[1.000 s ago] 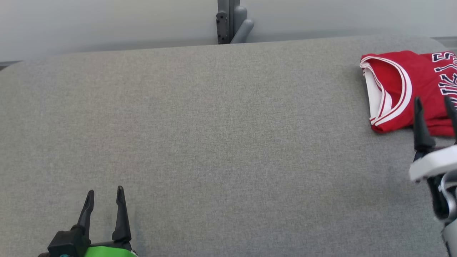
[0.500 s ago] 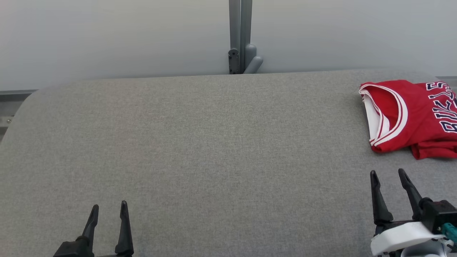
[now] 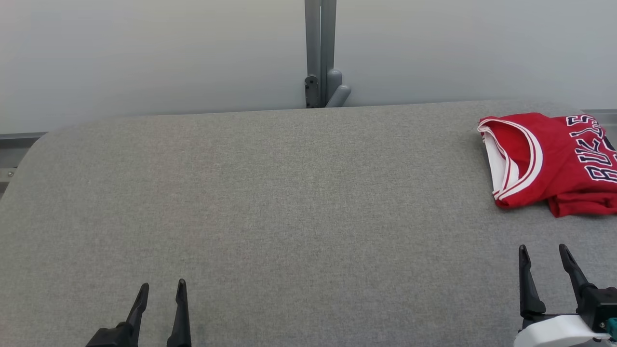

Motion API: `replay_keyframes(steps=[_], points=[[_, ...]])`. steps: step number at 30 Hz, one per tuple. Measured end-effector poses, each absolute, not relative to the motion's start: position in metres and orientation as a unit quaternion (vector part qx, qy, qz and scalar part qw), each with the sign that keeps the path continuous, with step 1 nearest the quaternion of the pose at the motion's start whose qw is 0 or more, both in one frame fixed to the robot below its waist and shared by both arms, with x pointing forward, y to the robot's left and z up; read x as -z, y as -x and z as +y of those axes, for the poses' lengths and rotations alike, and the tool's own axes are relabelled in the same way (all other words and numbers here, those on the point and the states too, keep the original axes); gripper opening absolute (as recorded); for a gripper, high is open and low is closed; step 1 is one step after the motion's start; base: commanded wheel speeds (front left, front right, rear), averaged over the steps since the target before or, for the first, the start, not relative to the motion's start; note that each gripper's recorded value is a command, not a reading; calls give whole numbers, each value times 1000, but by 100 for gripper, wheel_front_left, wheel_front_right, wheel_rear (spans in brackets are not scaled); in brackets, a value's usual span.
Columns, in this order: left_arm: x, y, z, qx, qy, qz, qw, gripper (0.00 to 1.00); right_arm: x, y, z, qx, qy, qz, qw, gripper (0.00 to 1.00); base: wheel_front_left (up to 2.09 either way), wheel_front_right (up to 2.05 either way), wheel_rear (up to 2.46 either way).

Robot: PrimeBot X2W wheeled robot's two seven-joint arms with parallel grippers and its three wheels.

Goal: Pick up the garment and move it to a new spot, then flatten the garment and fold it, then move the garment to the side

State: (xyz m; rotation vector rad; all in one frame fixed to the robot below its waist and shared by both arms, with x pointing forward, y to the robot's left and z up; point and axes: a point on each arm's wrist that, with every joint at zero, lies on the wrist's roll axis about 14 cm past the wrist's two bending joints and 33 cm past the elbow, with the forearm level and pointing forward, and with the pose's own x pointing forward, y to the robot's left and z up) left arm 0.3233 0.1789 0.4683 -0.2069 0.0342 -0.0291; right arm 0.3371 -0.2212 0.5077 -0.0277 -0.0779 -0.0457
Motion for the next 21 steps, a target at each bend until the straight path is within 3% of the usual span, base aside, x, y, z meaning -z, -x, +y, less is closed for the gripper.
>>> replay_keyframes(steps=[21], points=[[-456, -321, 173, 22, 108, 37, 993, 100, -498, -332, -232, 42, 6, -24, 999, 100, 0, 0, 0]])
